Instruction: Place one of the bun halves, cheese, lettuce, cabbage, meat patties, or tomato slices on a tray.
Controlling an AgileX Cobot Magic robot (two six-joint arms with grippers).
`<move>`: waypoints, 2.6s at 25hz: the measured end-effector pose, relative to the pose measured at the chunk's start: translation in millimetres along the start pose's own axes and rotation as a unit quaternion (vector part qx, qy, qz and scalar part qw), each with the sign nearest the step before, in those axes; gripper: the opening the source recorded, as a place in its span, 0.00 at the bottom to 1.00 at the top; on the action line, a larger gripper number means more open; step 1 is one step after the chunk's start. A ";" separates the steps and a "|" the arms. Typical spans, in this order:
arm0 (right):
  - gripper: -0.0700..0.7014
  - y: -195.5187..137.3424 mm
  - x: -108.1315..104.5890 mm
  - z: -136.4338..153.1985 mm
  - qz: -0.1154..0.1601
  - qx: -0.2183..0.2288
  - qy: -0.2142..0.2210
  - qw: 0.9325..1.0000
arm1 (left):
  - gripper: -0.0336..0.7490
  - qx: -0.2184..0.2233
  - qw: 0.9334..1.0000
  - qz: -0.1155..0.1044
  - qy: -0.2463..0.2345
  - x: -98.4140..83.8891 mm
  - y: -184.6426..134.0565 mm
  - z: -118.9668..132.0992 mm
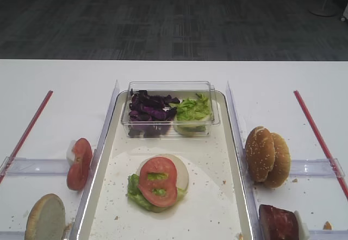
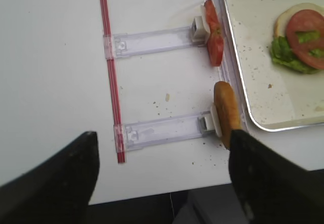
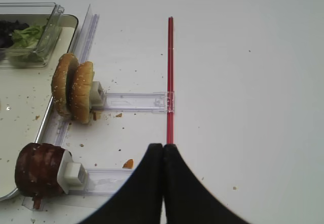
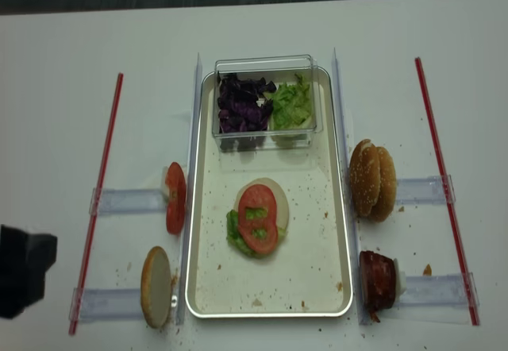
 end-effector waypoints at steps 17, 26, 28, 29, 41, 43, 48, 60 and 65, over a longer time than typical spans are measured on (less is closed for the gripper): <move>0.14 0.0 0.0 0.0 0.000 0.000 0.000 1.000 | 0.67 -0.125 0.992 0.010 -0.013 -4.0 -76.2 0.6; 0.14 0.0 0.0 0.0 0.000 0.000 0.000 1.000 | 0.67 -0.151 0.988 0.015 -0.012 -3.7 -71.6 3.0; 0.14 0.0 0.0 0.0 0.000 0.000 0.000 1.000 | 0.67 -0.151 0.988 0.016 -0.011 -3.6 -71.4 5.9; 0.14 0.0 0.0 0.0 0.000 0.000 0.000 1.000 | 0.67 -0.152 0.988 0.016 -0.011 -3.6 -70.9 5.8; 0.14 0.0 0.0 0.0 0.000 0.000 0.000 1.000 | 0.67 -0.157 0.987 0.016 -0.011 -3.6 -69.4 5.3; 0.14 0.0 0.0 0.0 0.000 0.000 0.000 1.000 | 0.67 -0.157 0.987 0.016 -0.011 -3.6 -69.4 5.3; 0.14 0.0 0.0 0.0 0.000 0.000 0.000 1.000 | 0.67 -0.158 0.987 0.016 -0.011 -3.6 -69.4 5.0; 0.14 0.0 0.0 0.0 0.002 0.000 0.000 1.000 | 0.67 -0.184 0.983 -0.010 0.016 1.7 -70.5 -0.4; 0.14 0.0 0.0 0.0 0.002 0.000 0.000 1.000 | 0.67 -0.185 0.982 -0.011 0.017 1.8 -70.5 -0.6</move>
Point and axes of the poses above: a point on each arm's last joint axis where the gripper is mounted, z pointing out along that axis toward the gripper, x along the wrist's bending axis when the last joint is at zero, y = z × x, the point moved 10 cm from there along z, pointing out along that axis toward the gripper
